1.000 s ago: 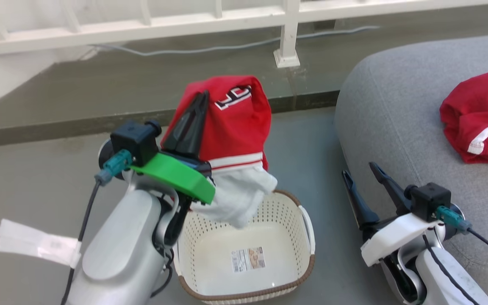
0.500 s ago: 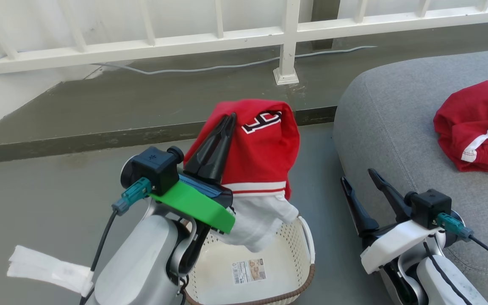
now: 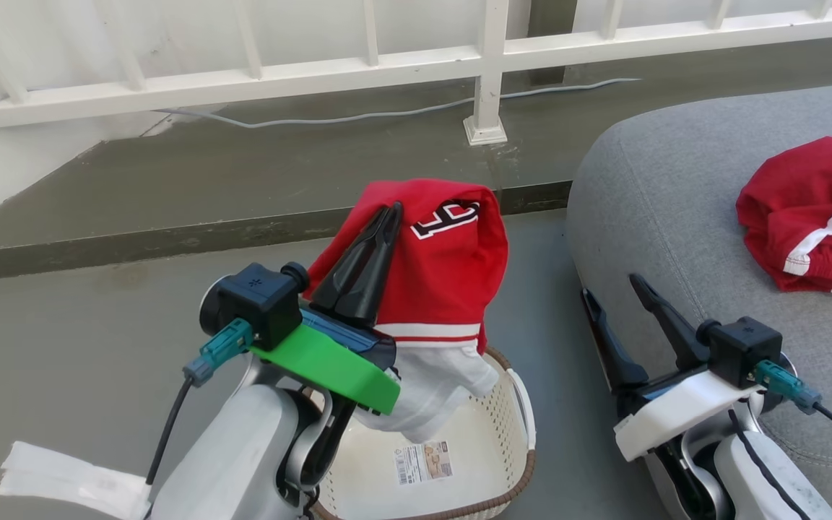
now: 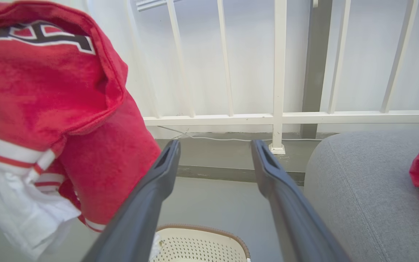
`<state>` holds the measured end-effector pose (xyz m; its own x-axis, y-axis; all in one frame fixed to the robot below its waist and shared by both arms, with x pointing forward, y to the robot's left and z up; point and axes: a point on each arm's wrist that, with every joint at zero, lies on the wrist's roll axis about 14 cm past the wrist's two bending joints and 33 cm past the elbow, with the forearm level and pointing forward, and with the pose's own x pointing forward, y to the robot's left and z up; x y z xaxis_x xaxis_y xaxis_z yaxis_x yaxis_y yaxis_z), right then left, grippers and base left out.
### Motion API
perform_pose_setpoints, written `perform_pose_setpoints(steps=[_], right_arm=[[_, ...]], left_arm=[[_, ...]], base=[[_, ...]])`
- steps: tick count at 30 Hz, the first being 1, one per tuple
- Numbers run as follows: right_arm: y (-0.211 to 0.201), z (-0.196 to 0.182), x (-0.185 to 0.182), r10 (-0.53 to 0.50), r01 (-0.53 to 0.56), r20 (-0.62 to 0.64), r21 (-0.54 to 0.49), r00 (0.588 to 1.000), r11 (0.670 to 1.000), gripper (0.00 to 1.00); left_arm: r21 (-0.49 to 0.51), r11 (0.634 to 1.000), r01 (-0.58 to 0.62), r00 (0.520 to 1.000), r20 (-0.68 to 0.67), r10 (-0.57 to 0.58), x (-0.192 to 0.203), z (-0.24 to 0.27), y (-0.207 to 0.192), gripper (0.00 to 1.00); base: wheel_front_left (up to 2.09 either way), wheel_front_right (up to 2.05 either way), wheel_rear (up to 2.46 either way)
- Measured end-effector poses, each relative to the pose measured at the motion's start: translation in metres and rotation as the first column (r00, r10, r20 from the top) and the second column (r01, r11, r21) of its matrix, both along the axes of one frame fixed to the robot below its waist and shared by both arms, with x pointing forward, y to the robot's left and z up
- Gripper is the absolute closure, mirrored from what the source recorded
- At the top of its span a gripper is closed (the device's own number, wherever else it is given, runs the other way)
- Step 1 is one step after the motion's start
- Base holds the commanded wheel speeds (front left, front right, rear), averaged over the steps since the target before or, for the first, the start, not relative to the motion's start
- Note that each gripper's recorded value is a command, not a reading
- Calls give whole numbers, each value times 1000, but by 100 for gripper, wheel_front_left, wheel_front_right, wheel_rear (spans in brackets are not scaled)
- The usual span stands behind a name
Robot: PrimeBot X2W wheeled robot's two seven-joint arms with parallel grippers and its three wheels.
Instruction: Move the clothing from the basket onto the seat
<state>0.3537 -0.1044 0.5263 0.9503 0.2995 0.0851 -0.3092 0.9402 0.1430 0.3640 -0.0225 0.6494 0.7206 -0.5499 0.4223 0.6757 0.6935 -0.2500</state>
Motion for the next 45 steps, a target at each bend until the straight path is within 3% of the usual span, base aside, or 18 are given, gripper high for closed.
perform_pose_setpoints(steps=[8,17,25,31,37,39,40,45], right_arm=[[15,38,-1,36,-42,108,52,993,998,0],[69,94,-17,209,-242,262,98,942,965,0],[117,79,-39,373,-395,182,102,910,913,0],[128,53,-41,414,-422,91,84,906,903,0],[130,54,-30,420,-425,94,51,903,904,0],[130,52,-28,420,-424,89,45,903,904,84],[130,51,-27,419,-424,88,45,904,904,100],[134,49,-26,430,-434,85,41,899,900,100]], left_arm=[[8,1000,-2,1000,3,2,-3,1,2,100],[1,1000,8,1000,9,-8,-9,7,1,100],[-6,1000,10,1000,27,-10,-13,14,2,100],[-3,999,34,999,34,-34,-20,17,-4,100],[8,999,51,998,34,-52,-24,17,-8,100],[7,998,57,998,36,-58,-25,18,-9,100],[7,998,58,998,36,-58,-25,18,-9,100],[8,998,62,997,38,-62,-27,19,-10,100]], base=[[0,0,0],[0,0,0],[0,0,0],[0,0,0],[0,0,0],[0,0,0],[0,0,0],[0,0,0]])
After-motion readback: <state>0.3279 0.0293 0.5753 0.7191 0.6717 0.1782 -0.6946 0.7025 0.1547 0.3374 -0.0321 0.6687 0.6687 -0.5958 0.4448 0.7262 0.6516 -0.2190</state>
